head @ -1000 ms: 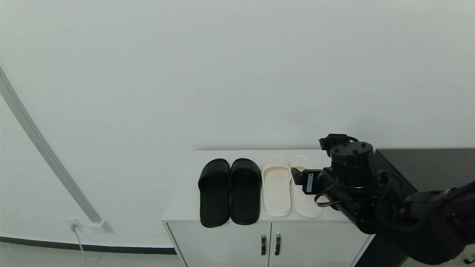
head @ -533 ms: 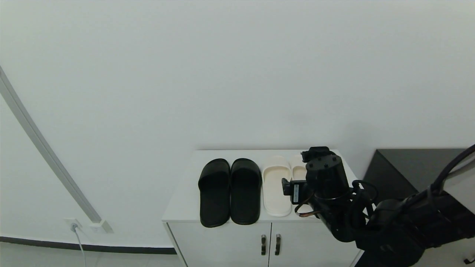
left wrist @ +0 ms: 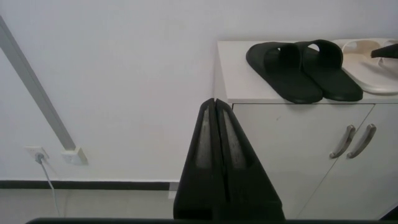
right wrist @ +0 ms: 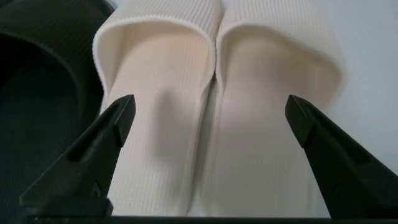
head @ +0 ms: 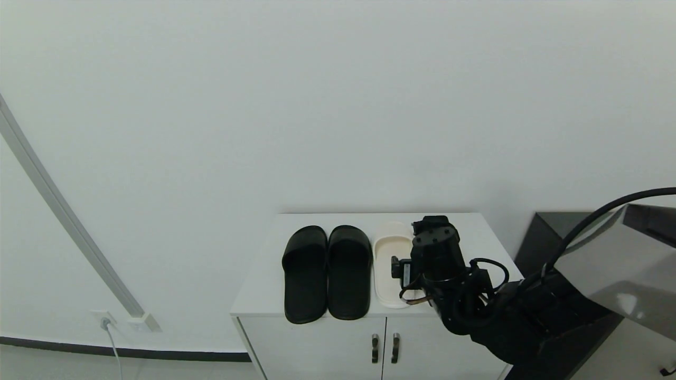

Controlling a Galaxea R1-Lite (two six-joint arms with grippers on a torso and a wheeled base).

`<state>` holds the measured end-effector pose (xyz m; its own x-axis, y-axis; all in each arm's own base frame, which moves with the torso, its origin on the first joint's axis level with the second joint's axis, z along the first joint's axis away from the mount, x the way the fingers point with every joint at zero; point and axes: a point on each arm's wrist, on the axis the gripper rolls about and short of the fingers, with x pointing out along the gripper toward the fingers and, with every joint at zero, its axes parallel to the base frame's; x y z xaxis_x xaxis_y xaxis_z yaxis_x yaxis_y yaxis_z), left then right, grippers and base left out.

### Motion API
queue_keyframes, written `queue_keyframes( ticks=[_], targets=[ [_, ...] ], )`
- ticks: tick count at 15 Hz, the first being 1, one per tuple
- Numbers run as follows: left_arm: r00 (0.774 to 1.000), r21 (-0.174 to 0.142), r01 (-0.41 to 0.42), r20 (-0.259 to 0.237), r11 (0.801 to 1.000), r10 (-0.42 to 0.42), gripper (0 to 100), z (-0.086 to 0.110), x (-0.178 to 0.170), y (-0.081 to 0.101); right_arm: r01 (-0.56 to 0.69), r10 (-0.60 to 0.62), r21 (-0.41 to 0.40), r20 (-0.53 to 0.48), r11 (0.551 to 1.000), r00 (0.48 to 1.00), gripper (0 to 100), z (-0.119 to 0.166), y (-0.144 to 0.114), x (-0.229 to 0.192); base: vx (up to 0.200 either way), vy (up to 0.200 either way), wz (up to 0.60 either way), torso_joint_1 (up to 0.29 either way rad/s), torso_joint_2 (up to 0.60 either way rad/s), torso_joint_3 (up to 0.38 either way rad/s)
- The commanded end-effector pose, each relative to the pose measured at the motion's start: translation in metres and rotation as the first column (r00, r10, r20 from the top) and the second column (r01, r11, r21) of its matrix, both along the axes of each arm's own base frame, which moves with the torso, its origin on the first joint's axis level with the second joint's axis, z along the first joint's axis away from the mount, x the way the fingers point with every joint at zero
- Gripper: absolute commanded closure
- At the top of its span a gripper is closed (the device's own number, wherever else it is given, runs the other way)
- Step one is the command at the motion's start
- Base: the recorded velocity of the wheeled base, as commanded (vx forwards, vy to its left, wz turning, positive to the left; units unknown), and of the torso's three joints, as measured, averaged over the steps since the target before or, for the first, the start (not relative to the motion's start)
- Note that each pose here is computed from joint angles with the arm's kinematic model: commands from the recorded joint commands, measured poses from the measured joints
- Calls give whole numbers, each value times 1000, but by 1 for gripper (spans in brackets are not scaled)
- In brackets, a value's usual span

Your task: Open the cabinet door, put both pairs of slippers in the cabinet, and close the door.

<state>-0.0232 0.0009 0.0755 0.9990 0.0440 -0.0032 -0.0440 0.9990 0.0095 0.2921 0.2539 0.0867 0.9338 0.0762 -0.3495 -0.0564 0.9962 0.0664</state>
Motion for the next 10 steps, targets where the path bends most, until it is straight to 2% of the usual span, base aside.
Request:
queue_keyframes(
  ticks=[1,4,8,9,10],
  targets=[
    [1000,0,0,-1,1000,0,100,0,0,0,12,-12,-18,-1,1000,1000,0,-13,5,16,0,0,0,0,0,0],
    [1000,0,0,-1,1000,0,100,0,0,0,16,-15,-29,56,999,998,0,-19,1,41,0,0,0,0,0,0],
    [1000,0,0,-1,1000,0,100,0,0,0,23,-21,-26,69,999,997,0,-29,5,54,0,0,0,0,0,0],
    [1000,0,0,-1,1000,0,100,0,0,0,20,-19,-26,68,999,998,100,-30,6,55,0,0,0,0,0,0],
    [1000,0,0,-1,1000,0,100,0,0,0,23,-21,-27,67,999,998,100,-31,6,55,0,0,0,0,0,0]
  ],
)
